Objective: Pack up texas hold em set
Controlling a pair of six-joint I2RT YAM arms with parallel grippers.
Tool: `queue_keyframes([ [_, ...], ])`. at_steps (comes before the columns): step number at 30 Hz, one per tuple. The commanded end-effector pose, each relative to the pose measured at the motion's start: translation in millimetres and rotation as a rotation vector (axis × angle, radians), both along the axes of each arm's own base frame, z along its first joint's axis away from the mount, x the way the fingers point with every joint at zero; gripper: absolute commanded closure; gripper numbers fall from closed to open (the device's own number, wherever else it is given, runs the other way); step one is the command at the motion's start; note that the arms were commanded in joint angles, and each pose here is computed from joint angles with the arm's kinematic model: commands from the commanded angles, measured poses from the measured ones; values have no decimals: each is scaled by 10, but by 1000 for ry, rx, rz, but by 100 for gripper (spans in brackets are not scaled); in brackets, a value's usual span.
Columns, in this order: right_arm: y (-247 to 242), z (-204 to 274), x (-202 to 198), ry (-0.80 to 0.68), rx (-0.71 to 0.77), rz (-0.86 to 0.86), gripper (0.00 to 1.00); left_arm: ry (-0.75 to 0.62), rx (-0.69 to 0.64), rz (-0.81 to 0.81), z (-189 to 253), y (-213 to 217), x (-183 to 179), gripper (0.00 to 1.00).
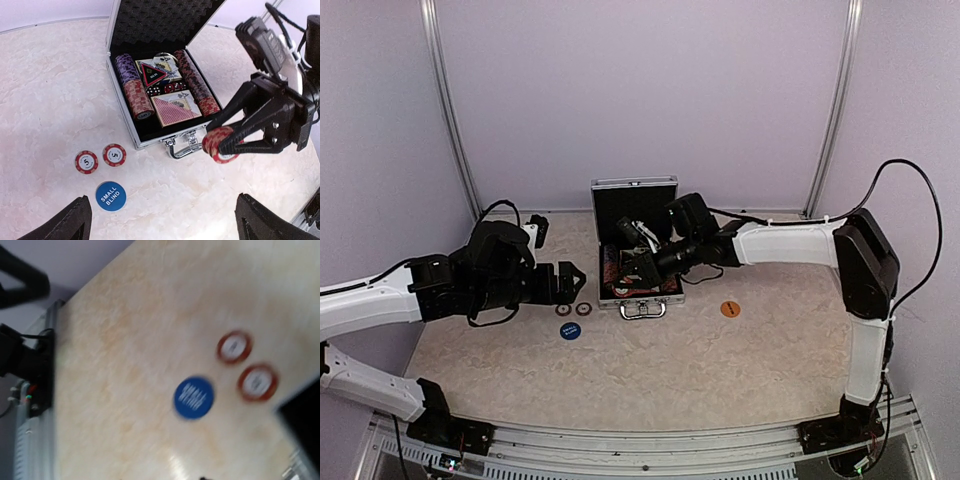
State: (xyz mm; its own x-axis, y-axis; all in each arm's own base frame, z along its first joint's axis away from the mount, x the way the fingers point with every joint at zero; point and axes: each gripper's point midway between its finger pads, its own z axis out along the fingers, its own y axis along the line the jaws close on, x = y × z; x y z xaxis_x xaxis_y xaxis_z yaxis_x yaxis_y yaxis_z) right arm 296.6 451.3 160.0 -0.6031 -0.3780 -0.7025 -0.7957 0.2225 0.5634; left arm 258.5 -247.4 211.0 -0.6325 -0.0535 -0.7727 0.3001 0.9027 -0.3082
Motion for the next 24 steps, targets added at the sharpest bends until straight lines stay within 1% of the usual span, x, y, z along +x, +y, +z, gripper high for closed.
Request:
queue_keyframes([
  [1,1,-203,198,-136,-95,37,87,-3,-13,41,-25,88,20,1],
  [5,79,-230,337,-247,-103,68,87,2,-17,51,-68,115,14,1],
  [7,115,-282,384,-276,-114,87,87,4,-17,58,-82,132,12,1],
  [14,226,-439,539,-344,-131,117,87,15,-16,77,-132,177,-3,1],
  [24,358,-448,709,-409,-114,125,87,35,-17,85,-190,186,-15,1],
])
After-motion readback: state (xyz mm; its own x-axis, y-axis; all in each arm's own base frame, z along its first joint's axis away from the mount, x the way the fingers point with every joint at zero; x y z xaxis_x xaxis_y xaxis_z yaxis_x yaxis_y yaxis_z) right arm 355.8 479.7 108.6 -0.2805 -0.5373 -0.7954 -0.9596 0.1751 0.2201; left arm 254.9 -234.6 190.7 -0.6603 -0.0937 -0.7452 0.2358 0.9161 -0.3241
